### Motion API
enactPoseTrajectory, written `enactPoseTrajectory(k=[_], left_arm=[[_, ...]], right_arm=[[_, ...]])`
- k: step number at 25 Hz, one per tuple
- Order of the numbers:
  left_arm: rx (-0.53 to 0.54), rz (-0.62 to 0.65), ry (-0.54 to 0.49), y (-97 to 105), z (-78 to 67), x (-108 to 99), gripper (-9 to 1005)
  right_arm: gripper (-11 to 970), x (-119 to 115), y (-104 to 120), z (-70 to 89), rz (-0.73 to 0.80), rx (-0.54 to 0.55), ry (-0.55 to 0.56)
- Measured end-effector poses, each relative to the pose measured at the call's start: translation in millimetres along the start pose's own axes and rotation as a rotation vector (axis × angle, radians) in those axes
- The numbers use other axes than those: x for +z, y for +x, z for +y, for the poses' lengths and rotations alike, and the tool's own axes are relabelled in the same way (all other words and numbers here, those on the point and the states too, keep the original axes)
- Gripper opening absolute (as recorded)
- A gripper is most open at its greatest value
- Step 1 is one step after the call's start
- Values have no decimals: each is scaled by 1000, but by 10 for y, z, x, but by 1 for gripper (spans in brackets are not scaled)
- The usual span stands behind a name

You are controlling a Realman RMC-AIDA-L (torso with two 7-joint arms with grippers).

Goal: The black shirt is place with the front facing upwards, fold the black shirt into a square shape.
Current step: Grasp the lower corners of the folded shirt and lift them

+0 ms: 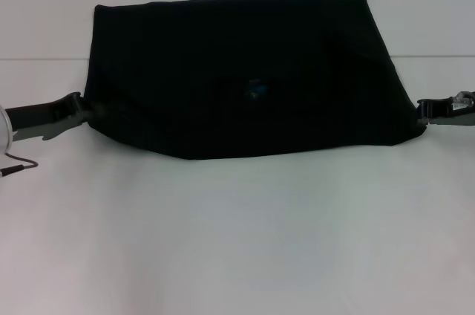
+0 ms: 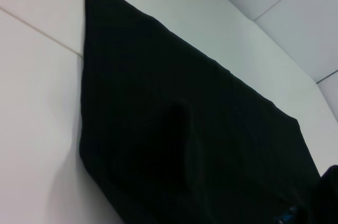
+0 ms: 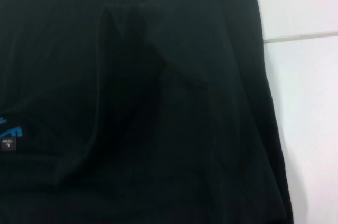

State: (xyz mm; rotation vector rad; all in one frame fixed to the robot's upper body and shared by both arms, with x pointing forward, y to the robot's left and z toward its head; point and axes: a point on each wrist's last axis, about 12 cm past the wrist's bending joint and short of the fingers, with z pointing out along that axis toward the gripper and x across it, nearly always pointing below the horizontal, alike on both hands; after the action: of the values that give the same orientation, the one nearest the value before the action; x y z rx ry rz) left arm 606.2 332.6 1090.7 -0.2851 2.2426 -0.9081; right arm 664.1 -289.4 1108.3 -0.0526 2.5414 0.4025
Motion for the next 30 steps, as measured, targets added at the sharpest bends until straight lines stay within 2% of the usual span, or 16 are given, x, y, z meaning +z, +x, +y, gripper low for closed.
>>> enactPoseTrajectory(k=[2,4,12,15,17,21,27,30], left_arm=[[5,10,2,11,-6,5,31],[14,26,6,22,-8,-3,31],[83,172,125,41,-74,-233,31],[99,232,139,58,-76,-332,31],[108,244,125,59,-51,-376,31],[134,180,68,35,18,-343,32],[217,91,-1,49,23,-180,121],[173,58,-43,46,70,-148,165]], right_arm=[[156,-16,2,-10,3,1,-4],[-1,-46,7,-23,9,1,-11],[2,-361,146,-124,56,-9,-108],[3,-482,262,-172,92,-14,-153],[4,-540,315,-263,95,0,-151],[5,-555,355,-366,80,29,-145],[7,-490,368,-302,83,13,-155],[8,-498,356,-294,78,15,-161]])
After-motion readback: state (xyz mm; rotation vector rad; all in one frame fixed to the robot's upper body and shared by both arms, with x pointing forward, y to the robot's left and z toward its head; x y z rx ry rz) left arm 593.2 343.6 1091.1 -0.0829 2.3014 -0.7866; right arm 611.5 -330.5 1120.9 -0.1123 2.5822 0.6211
